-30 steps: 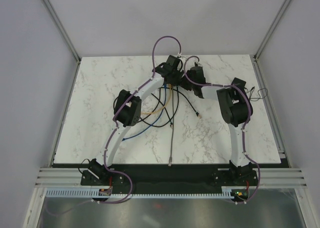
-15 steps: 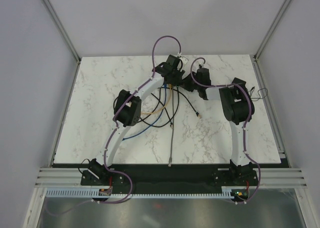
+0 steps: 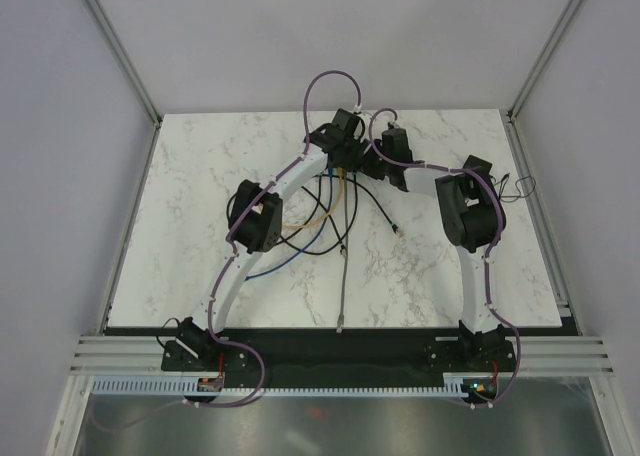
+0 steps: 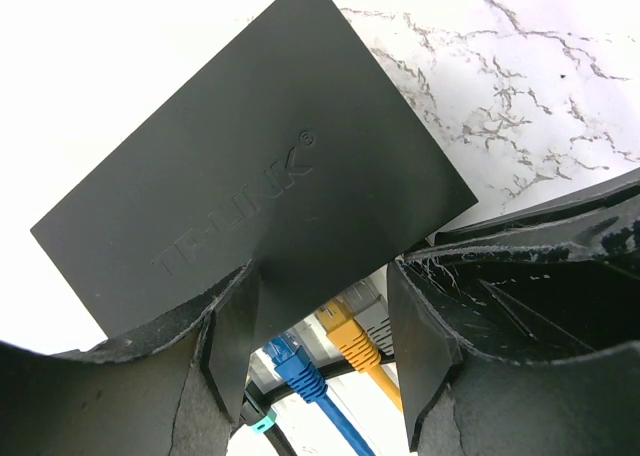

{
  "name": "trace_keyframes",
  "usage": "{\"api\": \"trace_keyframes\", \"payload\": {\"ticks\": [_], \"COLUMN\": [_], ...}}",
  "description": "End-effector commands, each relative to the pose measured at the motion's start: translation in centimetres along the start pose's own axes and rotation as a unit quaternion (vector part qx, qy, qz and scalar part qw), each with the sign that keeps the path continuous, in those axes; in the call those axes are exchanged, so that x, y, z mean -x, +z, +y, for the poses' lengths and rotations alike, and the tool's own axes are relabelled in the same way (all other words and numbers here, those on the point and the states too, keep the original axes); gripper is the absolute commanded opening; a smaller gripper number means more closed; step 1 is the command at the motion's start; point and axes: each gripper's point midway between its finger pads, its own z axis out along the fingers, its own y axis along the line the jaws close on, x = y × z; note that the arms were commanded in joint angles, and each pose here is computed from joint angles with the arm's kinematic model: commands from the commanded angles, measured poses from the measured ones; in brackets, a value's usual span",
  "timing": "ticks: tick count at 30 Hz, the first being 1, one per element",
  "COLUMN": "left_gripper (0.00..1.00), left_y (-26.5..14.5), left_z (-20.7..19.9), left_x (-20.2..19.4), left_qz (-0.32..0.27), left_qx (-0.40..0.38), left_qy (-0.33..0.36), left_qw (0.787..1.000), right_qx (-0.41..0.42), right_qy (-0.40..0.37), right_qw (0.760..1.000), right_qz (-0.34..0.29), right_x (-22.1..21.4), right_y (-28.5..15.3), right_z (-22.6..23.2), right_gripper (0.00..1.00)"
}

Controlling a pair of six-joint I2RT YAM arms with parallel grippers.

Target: Pull the plug from the switch port

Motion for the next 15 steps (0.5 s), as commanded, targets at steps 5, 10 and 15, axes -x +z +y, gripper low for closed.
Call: {"api": "trace_keyframes", "payload": {"ticks": [5,10,15], "left_gripper": [0.61,0.61,0.61], "left_y": [1.3,1.3,1.3], "left_z": [1.4,1.4,1.4], "left_x": [0.9,0.9,1.1], "left_qz": [-0.027,-0.027,-0.029], "left_qx": [0.003,0.002,0.001], "left_qy": [-0.04,-0.043,-0.044], "left_qw": [0.999,0.999,0.999], "right_qx": [0.057,0.091,0.066], "right_qy": [0.041,0.087,0.068], "right_qw": [0.991,0.986,0.99], "right_qz": [0.112,0.106,0.105], "right_x": [-5.8,-5.1,-5.2], "right_y": [-1.4,-1.7,-1.9], "right_z": [1.2,0.8,-0.5], "right_gripper": [0.0,0.0,0.0]}}
